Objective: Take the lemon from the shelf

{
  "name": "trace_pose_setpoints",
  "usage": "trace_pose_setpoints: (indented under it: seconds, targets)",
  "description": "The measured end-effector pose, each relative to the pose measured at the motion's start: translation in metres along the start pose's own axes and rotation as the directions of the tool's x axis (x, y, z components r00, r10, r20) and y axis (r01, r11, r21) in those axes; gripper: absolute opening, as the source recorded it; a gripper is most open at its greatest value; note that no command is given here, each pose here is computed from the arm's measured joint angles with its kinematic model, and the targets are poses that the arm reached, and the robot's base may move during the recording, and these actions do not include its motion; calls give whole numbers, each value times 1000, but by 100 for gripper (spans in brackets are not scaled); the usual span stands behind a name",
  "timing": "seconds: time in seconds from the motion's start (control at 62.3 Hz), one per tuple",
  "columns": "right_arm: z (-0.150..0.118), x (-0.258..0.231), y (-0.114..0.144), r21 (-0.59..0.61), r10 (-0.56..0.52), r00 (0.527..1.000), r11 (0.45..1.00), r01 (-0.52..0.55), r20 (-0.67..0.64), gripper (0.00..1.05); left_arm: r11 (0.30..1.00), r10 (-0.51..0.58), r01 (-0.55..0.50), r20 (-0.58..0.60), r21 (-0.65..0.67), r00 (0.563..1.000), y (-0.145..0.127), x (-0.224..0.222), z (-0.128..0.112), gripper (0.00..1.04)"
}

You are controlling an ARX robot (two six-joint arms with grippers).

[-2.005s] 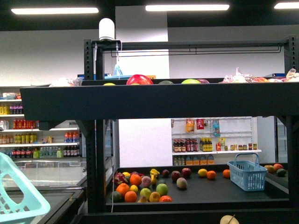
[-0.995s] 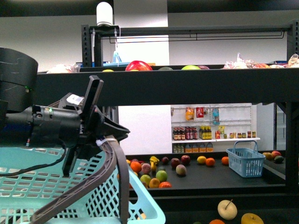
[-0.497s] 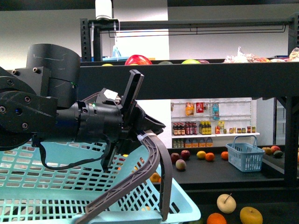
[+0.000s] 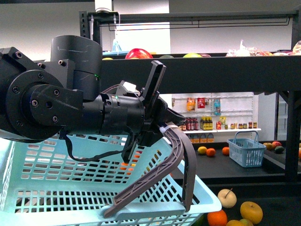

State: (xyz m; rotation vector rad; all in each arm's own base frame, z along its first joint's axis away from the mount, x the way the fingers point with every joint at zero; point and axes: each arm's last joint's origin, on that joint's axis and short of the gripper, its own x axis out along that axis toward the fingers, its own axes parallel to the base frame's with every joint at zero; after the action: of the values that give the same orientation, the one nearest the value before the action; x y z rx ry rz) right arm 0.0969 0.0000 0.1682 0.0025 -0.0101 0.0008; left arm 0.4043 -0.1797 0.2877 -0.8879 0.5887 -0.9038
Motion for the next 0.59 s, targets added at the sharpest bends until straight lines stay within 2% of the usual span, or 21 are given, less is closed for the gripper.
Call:
trace_pose_setpoints:
  seconds: [0.048,0.112,0.209,0.385,0.481,0.594]
  targets:
    - [-2,1,0,0,-82,996,997,82,-35,97,1000,0,0,-1,-1,1000,0,0,0,7]
    - [-7,4,0,-23,-246,963,969,245,-113,97,1000,1,-1,-1,-1,1000,0,0,0,7]
    - [-13,11,-4,-58,-340,919,940,335,-200,97,1000,1,-1,1,5,1000,0,1,0,7]
    - [-11,42,-6,-20,-255,909,965,263,-329,97,1000,-1,1,-3,4,1000,-1,1,-1,7]
    - [-9,76,-7,24,-173,899,980,199,-403,97,1000,-1,1,-2,4,1000,-1,1,-1,7]
    - [-20,119,-6,44,-95,869,990,133,-486,97,1000,0,0,0,5,1000,-1,1,-1,7]
